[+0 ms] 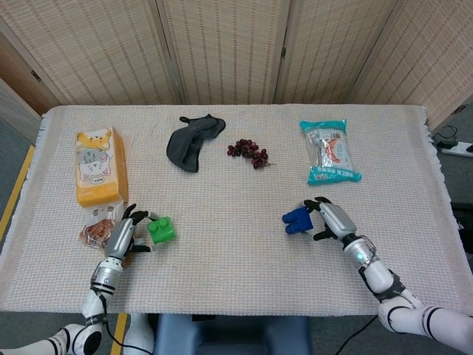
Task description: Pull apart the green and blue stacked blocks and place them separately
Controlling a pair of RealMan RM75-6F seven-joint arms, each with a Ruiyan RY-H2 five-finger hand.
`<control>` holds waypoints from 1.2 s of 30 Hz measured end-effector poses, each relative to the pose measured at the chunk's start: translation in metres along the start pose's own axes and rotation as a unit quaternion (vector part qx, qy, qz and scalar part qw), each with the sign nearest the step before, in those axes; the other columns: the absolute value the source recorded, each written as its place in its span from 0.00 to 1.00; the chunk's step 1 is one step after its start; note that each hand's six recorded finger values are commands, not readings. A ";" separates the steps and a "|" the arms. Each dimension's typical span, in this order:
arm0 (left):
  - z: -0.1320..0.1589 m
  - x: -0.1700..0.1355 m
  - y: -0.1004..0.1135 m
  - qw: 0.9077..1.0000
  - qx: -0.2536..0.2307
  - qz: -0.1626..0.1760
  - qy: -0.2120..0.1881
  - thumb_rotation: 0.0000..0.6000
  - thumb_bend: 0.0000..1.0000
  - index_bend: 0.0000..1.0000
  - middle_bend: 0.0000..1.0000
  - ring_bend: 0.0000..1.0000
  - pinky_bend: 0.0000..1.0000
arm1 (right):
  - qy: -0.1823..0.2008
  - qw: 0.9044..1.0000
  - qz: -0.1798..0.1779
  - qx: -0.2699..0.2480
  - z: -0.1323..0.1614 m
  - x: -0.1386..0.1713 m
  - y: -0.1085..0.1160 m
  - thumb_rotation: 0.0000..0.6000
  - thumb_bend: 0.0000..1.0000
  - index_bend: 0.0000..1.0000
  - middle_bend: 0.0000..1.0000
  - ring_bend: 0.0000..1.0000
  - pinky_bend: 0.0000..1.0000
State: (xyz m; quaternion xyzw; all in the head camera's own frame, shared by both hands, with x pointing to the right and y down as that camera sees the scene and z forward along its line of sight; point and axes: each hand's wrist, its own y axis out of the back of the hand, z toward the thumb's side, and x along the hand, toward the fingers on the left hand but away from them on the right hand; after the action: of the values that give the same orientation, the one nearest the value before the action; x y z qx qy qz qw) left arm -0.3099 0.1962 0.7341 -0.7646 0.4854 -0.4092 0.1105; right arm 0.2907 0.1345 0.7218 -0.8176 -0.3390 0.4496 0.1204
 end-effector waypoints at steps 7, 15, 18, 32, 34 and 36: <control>0.001 0.000 -0.004 1.000 0.007 -0.008 -0.006 1.00 0.34 0.39 0.47 0.11 0.00 | 0.000 1.000 0.018 -0.004 0.001 0.004 -0.002 1.00 0.33 0.24 0.13 0.11 0.00; -0.002 -0.003 -0.009 0.998 0.031 -0.047 0.007 1.00 0.29 0.03 0.01 0.00 0.00 | 0.002 0.999 0.034 0.000 0.002 0.007 0.004 1.00 0.33 0.00 0.00 0.00 0.00; 0.000 -0.002 -0.009 0.998 0.044 -0.053 0.006 1.00 0.27 0.00 0.00 0.00 0.00 | 0.003 0.999 0.040 0.002 0.003 0.010 0.006 1.00 0.33 0.00 0.00 0.00 0.00; 0.032 -0.005 0.041 0.980 0.180 -0.063 -0.064 1.00 0.24 0.02 0.00 0.00 0.00 | 0.071 0.994 -0.046 0.062 0.028 0.038 0.055 1.00 0.33 0.00 0.00 0.00 0.00; 0.039 -0.010 0.059 0.971 0.217 -0.064 -0.073 1.00 0.25 0.03 0.00 0.00 0.00 | 0.082 0.989 -0.082 0.092 0.033 0.050 0.068 1.00 0.33 0.00 0.00 0.00 0.00; 0.045 -0.018 0.077 0.962 0.253 -0.065 -0.078 1.00 0.25 0.04 0.00 0.00 0.00 | 0.080 0.984 -0.105 0.123 0.032 0.060 0.076 1.00 0.33 0.00 0.00 0.00 0.00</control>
State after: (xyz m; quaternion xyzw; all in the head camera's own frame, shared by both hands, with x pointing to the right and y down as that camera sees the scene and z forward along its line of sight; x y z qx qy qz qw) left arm -0.3308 0.1622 0.6521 -0.7714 0.3054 -0.4637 0.3108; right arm 0.3206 0.1146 0.6262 -0.7899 -0.3544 0.4057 0.2929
